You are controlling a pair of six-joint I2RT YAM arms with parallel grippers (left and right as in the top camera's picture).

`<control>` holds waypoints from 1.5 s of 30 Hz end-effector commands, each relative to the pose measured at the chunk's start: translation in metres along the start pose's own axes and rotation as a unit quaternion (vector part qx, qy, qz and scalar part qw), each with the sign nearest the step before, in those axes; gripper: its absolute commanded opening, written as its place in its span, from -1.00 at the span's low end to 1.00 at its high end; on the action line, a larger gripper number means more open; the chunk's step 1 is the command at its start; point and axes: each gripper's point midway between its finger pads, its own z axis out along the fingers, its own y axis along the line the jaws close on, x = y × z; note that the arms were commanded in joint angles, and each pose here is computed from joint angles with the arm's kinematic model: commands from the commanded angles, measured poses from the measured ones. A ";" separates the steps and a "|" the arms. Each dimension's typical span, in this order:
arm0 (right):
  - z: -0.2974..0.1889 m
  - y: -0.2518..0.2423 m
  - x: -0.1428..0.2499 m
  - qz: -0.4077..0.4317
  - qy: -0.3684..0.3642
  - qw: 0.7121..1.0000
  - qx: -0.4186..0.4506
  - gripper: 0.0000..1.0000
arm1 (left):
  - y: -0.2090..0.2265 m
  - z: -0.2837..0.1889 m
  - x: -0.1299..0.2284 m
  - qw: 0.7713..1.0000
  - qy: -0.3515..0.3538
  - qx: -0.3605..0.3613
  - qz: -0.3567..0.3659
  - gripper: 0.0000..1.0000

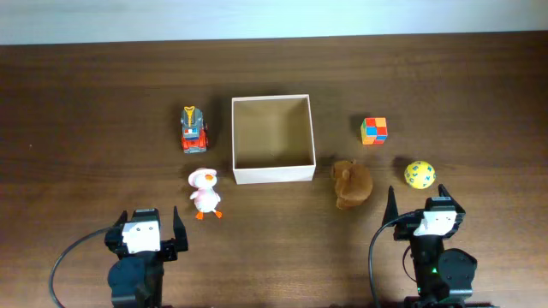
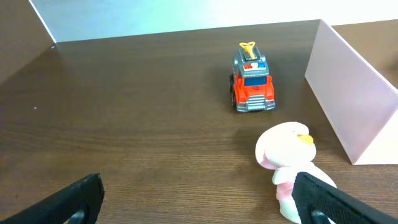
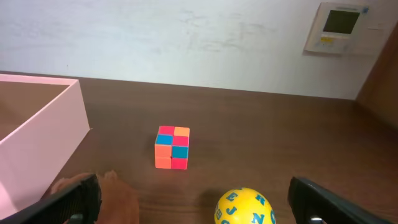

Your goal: Pack container

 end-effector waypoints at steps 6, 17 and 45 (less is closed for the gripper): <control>0.000 0.000 0.002 -0.003 -0.001 1.000 -0.002 0.98 | -0.001 0.001 0.002 1.000 0.000 0.003 0.009 0.98; 0.000 0.000 0.002 -0.003 -0.001 1.000 -0.002 0.98 | -0.001 0.001 0.002 1.000 0.000 0.003 0.009 0.98; 0.008 -0.053 -0.108 0.022 0.002 0.992 0.124 0.98 | -0.001 0.001 0.002 1.000 0.000 0.003 0.009 0.98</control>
